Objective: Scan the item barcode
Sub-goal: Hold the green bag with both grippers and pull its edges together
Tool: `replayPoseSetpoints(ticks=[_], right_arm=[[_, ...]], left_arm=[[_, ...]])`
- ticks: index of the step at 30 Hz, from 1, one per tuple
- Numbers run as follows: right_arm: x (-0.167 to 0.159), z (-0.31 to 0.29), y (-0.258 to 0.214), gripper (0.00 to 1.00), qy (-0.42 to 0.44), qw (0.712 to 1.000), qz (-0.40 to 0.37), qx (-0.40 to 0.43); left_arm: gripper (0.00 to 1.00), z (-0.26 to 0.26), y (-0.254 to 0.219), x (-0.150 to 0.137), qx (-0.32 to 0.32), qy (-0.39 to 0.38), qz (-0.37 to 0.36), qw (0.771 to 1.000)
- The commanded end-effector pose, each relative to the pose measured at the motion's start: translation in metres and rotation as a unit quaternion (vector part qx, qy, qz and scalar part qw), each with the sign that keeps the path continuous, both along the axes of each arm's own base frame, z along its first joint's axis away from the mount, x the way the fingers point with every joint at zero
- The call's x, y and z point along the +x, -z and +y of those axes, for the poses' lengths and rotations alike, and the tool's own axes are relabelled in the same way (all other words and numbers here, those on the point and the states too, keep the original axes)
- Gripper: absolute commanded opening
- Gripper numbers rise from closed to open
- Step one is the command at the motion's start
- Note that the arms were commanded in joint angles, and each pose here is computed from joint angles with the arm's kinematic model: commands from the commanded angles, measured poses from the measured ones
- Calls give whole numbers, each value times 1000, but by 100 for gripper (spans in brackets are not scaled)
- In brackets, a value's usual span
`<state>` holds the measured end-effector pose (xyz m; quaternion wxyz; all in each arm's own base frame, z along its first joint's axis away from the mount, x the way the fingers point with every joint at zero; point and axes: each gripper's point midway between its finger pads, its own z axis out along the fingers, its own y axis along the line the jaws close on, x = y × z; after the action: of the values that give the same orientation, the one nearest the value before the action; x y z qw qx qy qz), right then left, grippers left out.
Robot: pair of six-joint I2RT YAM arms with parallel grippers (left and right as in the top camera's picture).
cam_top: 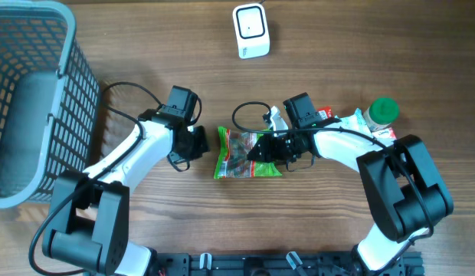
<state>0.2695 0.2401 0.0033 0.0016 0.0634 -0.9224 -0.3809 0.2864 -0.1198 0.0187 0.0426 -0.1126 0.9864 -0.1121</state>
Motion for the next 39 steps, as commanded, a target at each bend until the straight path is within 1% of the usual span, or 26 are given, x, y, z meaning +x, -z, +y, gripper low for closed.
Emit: replayPoseSetpoints(ticks=[1, 2, 3, 4, 5, 6, 7, 13, 20, 25, 28, 30, 35, 39], right_arm=[[4, -10, 10, 14, 11, 999, -8, -36], [3, -10, 10, 9, 11, 999, -8, -36], [3, -10, 10, 9, 11, 999, -7, -36], [3, -10, 10, 19, 11, 999, -7, -36], [3, -10, 10, 41, 11, 999, -7, -36], [3, -10, 10, 59, 12, 999, -7, -35], [3, -9, 9, 61, 13, 999, -4, -32], [4, -9, 9, 61, 15, 999, -6, -31], [4, -9, 9, 62, 14, 999, -6, -31], [4, -9, 9, 62, 14, 999, -7, -31], [4, -9, 9, 62, 14, 999, -6, -31], [4, -9, 9, 62, 14, 999, -7, -31], [3, -6, 7, 62, 12, 1000, -4, -22], [2, 1, 0, 62, 5, 1000, 0, 6]], left_arm=[[4, -31, -13, 9, -87, 17, -23, 996], [4, -39, -17, 11, -109, 23, -27, 993], [4, -44, -19, 12, -126, 27, -29, 991], [4, -47, -21, 12, -134, 30, -29, 990], [4, -48, -21, 12, -134, 30, -29, 990], [4, -48, -19, 11, -133, 34, -28, 990], [4, -49, -18, 9, -132, 35, -24, 990], [4, -54, -3, 2, -132, 43, -15, 990], [4, -69, -1, 5, -138, 65, -29, 988], [4, -82, -6, 5, -163, 78, -36, 983], [4, -73, 1, 4, -134, 70, -32, 988], [4, -70, 8, 0, -127, 70, -23, 989], [4, -57, 40, -13, -94, 58, 5, 994], [4, -57, 44, -13, -94, 48, 11, 994]])
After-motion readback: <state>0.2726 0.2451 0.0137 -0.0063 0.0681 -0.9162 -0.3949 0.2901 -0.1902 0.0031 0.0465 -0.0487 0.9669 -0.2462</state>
